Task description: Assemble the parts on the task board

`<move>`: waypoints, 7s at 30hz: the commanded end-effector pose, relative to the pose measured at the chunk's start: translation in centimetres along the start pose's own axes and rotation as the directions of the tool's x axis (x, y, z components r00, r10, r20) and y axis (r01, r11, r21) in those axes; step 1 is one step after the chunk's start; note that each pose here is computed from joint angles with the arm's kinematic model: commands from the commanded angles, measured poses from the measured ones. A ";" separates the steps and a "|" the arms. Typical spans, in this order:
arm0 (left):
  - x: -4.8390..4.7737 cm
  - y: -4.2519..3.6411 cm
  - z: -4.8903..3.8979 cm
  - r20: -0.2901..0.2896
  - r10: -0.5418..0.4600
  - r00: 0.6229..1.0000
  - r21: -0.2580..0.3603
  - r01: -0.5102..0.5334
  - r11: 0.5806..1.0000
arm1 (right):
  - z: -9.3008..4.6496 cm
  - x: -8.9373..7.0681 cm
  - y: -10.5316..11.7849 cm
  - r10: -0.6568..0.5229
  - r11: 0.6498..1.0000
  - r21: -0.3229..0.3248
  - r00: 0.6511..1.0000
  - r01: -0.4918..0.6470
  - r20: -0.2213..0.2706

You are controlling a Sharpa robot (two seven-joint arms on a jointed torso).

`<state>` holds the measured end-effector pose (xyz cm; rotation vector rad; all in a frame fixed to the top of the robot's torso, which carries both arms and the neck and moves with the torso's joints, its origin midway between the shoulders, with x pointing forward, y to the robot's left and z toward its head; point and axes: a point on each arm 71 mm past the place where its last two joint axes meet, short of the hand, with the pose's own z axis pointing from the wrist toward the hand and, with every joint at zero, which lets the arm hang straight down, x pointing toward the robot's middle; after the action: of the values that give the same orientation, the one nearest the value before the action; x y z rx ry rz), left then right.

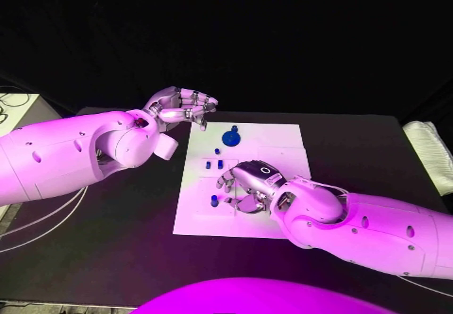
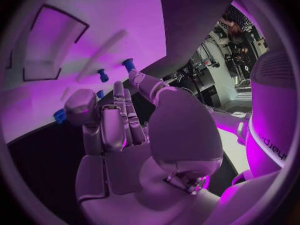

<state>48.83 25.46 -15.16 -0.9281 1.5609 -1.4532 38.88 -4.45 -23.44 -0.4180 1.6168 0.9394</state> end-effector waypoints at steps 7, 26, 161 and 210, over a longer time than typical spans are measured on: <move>0.02 -0.08 0.01 -0.008 0.000 1.000 0.008 0.000 1.000 | -4.0 -5.4 -4.5 0.290 0.941 0.153 0.953 -0.301 0.091; 0.27 0.35 -0.04 -0.014 0.037 0.999 0.001 -0.037 0.999 | -13.2 -6.2 -11.4 0.335 0.735 0.607 0.940 -0.303 0.064; 0.26 0.56 -0.55 -0.037 0.041 0.998 -0.033 -0.042 0.999 | -5.3 -0.2 -7.1 0.543 0.576 0.700 0.838 -0.422 0.058; 0.23 0.57 -0.52 -0.043 0.041 0.998 -0.031 -0.042 0.999 | -8.1 -3.8 -7.6 0.444 0.781 0.404 0.878 -0.477 0.179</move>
<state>48.30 25.78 -15.88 -0.8935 1.6328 -1.4014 40.17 -16.33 -23.35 0.4259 1.9292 0.7818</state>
